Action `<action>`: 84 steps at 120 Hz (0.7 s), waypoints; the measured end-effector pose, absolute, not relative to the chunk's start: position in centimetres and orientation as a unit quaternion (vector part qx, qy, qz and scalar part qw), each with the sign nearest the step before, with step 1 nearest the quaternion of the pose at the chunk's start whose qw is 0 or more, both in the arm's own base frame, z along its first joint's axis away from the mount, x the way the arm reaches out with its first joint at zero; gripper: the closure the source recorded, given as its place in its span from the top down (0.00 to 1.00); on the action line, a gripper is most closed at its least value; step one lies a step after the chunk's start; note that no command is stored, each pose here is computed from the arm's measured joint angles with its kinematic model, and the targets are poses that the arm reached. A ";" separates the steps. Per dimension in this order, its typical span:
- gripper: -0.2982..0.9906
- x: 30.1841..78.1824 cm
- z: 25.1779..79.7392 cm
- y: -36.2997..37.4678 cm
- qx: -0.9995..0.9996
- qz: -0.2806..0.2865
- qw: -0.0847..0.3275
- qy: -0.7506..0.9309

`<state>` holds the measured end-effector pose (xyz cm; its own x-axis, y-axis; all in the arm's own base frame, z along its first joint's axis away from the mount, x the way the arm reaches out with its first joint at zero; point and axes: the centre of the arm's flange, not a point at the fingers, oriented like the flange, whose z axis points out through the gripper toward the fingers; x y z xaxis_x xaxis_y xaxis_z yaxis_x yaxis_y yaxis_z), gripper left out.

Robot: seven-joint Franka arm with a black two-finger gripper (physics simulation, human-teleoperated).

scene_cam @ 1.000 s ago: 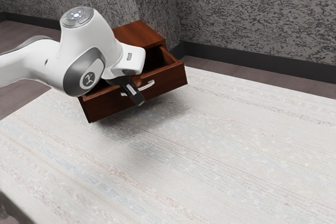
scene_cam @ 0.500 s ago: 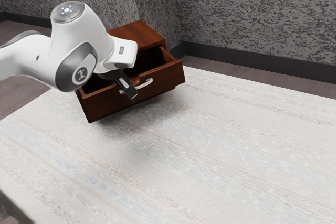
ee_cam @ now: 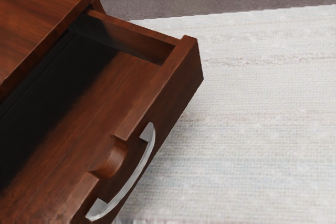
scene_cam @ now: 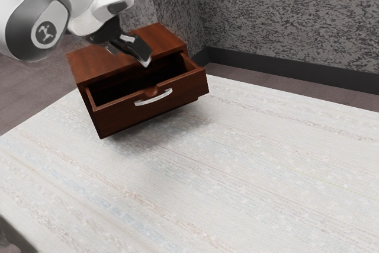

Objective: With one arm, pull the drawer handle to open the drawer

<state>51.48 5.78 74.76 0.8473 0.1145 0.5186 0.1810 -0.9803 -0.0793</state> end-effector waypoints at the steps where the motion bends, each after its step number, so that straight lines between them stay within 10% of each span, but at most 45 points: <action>1: 0.73 51.1 75.1 6.0 -0.959 -0.262 0.055 -0.089; 37: 0.76 45.8 71.4 7.4 -0.925 -0.080 -0.023 -0.370; 84: 0.77 45.3 69.7 8.1 -0.832 -0.031 -0.022 -0.554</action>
